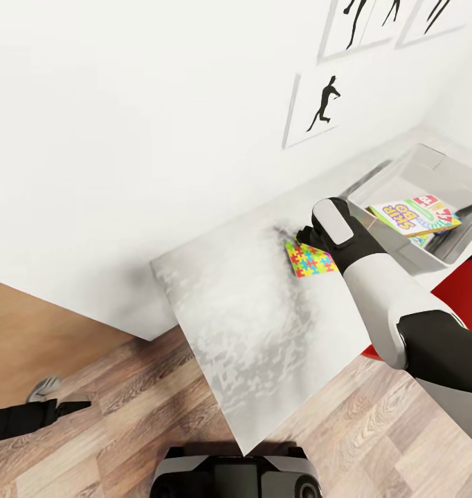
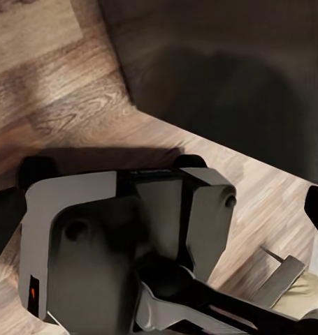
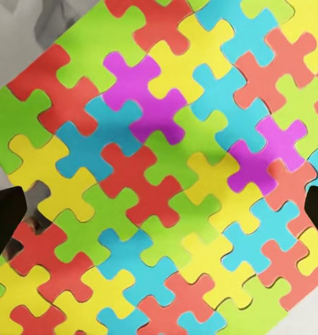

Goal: Put all the toys in the child's room - the three board games (two on the bed and one on the table), the two jigsaw puzzles on the table, and the tennis ball on the table - inside the toy box on the table in the child's room.

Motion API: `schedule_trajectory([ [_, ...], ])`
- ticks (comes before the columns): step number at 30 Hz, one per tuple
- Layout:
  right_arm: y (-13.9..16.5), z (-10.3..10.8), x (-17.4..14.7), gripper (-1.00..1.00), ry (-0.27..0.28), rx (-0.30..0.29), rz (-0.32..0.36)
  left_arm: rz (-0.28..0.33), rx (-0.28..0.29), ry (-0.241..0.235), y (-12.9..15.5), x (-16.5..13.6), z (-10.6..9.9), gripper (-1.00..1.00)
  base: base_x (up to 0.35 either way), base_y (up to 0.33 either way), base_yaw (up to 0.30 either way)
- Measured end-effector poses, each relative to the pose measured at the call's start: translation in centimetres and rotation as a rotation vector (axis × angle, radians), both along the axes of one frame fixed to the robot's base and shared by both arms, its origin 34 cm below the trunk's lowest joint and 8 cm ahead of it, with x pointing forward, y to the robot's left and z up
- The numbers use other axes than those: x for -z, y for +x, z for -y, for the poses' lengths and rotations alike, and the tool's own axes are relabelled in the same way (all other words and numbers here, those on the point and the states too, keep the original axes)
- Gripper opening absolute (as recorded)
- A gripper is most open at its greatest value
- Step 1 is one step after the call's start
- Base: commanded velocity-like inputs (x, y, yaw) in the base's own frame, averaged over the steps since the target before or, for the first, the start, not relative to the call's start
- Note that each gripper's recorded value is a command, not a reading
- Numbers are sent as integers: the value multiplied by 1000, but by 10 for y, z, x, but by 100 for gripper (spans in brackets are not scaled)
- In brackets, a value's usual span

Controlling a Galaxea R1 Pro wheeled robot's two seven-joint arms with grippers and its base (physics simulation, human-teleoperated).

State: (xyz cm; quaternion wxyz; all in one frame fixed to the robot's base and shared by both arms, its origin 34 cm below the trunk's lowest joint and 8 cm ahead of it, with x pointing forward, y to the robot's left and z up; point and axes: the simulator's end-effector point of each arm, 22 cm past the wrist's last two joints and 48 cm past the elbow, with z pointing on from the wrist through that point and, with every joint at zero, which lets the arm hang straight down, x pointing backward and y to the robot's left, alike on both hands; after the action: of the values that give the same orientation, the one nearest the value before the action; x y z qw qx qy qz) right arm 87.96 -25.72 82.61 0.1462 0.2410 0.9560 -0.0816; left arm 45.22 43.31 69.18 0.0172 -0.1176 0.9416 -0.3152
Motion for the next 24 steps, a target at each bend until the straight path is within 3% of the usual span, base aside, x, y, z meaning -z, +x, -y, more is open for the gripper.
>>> schedule_trajectory([
  [6, 0, 0, 0, 100, 2, 4, -1, 12, -3, -47, 2, -7, 8, 100, 0, 0, 0],
  [24, 2, -2, 4, 100, 11, 5, 4, 3, -4, -50, -1, -4, 8, 100, 0, 0, 0],
])
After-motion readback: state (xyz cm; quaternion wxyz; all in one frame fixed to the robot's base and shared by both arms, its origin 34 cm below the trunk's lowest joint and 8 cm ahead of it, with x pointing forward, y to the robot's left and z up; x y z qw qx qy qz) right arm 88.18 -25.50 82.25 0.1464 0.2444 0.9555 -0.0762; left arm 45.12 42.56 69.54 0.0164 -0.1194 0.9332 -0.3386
